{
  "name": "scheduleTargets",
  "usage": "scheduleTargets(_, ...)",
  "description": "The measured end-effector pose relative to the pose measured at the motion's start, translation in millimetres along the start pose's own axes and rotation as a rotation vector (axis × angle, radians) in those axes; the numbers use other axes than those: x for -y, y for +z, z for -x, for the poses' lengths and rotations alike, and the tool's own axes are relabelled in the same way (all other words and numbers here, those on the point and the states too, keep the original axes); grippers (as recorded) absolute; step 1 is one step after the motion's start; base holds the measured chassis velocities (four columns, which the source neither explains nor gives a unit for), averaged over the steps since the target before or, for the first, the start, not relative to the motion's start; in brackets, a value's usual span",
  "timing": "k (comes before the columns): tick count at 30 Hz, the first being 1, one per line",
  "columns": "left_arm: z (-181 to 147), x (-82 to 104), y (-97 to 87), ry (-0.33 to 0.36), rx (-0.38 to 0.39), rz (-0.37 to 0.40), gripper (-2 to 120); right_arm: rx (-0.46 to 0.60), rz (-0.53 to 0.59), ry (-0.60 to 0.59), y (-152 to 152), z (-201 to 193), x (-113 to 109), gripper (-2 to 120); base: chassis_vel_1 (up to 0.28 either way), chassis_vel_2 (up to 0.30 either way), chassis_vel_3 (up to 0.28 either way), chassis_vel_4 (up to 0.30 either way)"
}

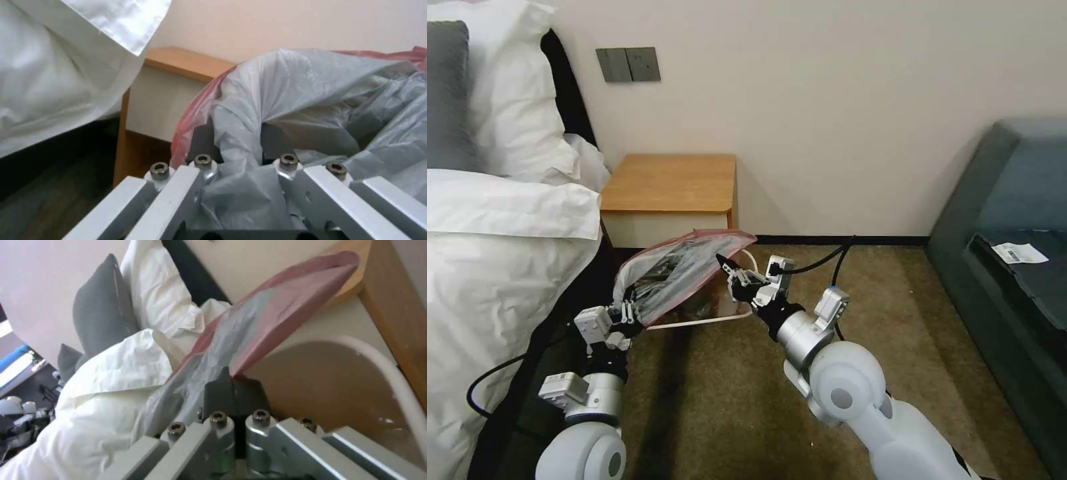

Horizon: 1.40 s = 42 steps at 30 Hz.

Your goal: Pick up the garbage bag from the table and place it over the trash can.

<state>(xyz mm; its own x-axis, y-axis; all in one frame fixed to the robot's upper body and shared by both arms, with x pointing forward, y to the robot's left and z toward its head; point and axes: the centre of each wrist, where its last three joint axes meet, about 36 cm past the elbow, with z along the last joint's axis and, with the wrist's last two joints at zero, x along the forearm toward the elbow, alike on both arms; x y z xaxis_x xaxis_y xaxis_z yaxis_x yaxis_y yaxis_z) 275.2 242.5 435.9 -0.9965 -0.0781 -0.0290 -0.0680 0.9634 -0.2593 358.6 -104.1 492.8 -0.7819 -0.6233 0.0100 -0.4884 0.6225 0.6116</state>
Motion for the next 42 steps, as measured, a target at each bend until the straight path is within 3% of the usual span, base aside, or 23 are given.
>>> scheduleTargets(11,2,-6.5,3.0,-0.025,0.004,0.016,11,0.015,-0.036,0.091,-7,-17,-6,0,0.0,0.0,0.0,0.0)
scheduleTargets(26,2,-6.8,-0.9,-0.047,0.019,0.015,11,0.011,-0.065,0.13,-19,-35,-14,0,0.0,0.0,0.0,0.0)
scheduleTargets(42,1,-1.6,-10.0,-0.063,0.046,-0.041,11,-0.029,-0.096,0.202,-13,-67,-15,0,0.0,0.0,0.0,0.0)
